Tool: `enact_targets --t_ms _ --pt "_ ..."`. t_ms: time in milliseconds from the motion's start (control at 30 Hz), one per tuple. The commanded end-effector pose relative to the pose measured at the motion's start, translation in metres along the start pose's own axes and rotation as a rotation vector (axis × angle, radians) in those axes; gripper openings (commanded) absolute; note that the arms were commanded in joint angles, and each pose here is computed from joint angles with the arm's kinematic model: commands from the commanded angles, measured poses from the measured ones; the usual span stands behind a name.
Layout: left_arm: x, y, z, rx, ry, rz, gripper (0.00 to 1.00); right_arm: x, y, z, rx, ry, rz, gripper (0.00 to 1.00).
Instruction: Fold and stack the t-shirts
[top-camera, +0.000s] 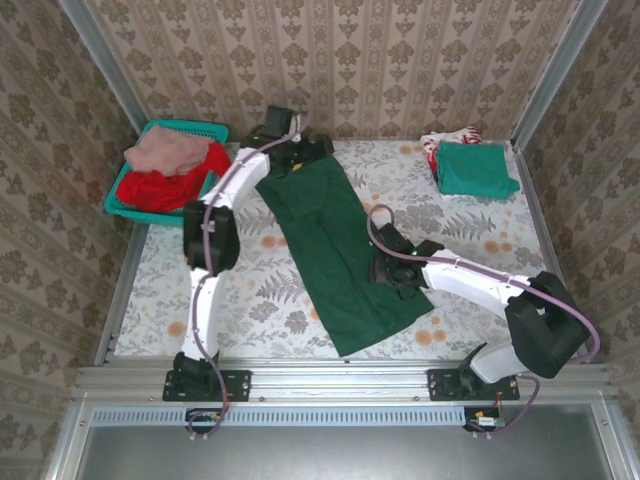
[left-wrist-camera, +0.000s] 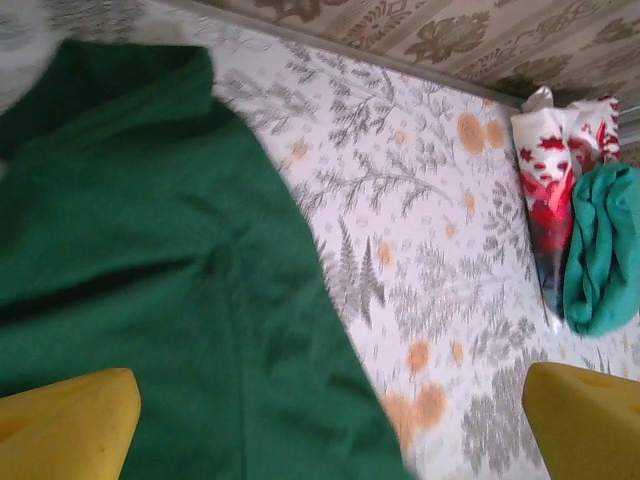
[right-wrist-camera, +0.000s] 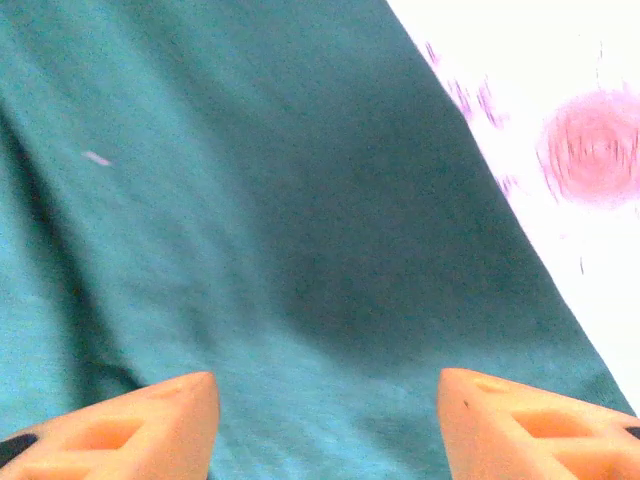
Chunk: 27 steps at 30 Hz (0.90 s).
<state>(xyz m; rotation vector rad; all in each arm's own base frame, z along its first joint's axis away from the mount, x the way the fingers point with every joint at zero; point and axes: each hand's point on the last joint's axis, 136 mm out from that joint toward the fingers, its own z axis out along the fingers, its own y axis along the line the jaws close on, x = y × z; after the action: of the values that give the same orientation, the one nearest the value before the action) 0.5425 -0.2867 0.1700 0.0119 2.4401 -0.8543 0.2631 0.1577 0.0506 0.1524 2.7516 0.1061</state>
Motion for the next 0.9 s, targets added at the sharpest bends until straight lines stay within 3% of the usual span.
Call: enact_targets --t_ms 0,167,400,467,600,733,867 --pt "0.034 0.01 -0.011 -0.065 0.002 0.055 1.0 0.036 -0.018 0.019 0.042 0.087 -0.007 0.6" --pt "0.081 0.033 0.035 -0.059 0.112 -0.017 0.95 0.06 -0.012 0.016 0.022 0.094 0.015 0.6" --pt "0.096 0.049 0.107 -0.03 0.203 -0.055 0.88 0.096 0.019 0.007 -0.038 0.096 0.073 0.6" --pt "0.091 0.046 0.123 -0.005 0.219 -0.058 0.88 0.102 0.03 0.002 -0.064 0.09 0.073 0.6" --pt "0.089 0.007 0.154 0.099 0.232 0.005 0.91 0.102 0.068 -0.009 -0.168 0.068 0.065 0.63" --pt "0.073 -0.02 0.158 0.227 0.208 0.008 0.93 0.089 0.096 -0.024 -0.202 0.063 0.002 0.65" --pt "0.061 -0.03 0.128 0.217 0.196 0.062 1.0 0.064 0.073 -0.053 -0.158 -0.013 -0.045 0.69"
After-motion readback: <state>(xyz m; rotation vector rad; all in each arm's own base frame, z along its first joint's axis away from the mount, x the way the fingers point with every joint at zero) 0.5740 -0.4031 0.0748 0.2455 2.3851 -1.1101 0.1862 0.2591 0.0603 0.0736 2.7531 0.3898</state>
